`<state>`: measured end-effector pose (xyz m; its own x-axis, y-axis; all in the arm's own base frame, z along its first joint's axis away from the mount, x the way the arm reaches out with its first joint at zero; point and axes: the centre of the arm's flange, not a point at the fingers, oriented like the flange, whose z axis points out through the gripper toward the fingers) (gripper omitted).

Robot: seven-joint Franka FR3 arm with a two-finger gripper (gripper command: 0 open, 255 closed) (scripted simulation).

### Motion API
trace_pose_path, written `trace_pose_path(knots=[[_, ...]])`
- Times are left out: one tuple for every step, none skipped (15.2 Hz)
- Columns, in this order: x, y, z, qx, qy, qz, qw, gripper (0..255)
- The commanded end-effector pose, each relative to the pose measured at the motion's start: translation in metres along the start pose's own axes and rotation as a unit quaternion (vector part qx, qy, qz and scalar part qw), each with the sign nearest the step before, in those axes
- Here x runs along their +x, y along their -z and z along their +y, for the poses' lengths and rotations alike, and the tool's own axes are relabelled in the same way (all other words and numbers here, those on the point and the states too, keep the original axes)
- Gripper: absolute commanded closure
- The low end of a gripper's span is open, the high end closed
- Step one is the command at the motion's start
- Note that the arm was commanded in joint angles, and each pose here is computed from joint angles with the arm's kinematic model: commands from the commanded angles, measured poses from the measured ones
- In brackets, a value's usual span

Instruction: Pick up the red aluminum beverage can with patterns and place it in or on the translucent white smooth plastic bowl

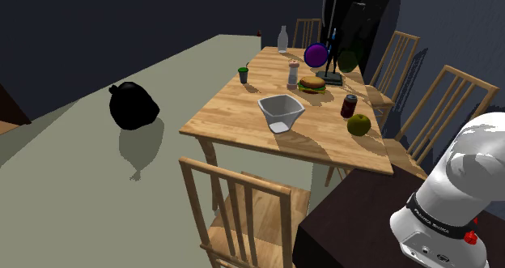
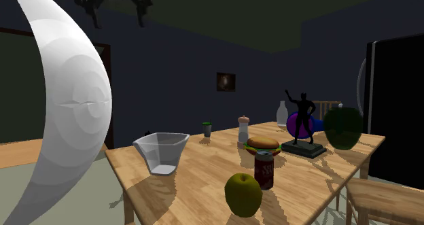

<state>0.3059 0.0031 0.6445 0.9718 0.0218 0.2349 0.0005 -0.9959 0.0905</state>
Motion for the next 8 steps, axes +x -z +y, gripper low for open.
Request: trace_pose_path(knots=[[0.000,0.000,0.000,0.000,0.000,0.000,1.0000,0],[0.002,-0.009,0.010,0.001,0.000,-0.003,1.0000,0],[0.005,-0.018,0.020,0.002,0.001,-0.006,1.0000,0],[0.007,-0.027,0.030,0.004,0.001,-0.009,1.0000,0],[0.009,-0.036,0.040,0.005,0.001,-0.012,0.9999,0],[0.012,-0.045,0.049,0.006,0.002,-0.014,0.9999,0],[0.014,-0.054,0.059,0.007,0.002,-0.017,0.9998,0],[0.016,-0.064,0.069,0.009,0.002,-0.020,0.9998,0]])
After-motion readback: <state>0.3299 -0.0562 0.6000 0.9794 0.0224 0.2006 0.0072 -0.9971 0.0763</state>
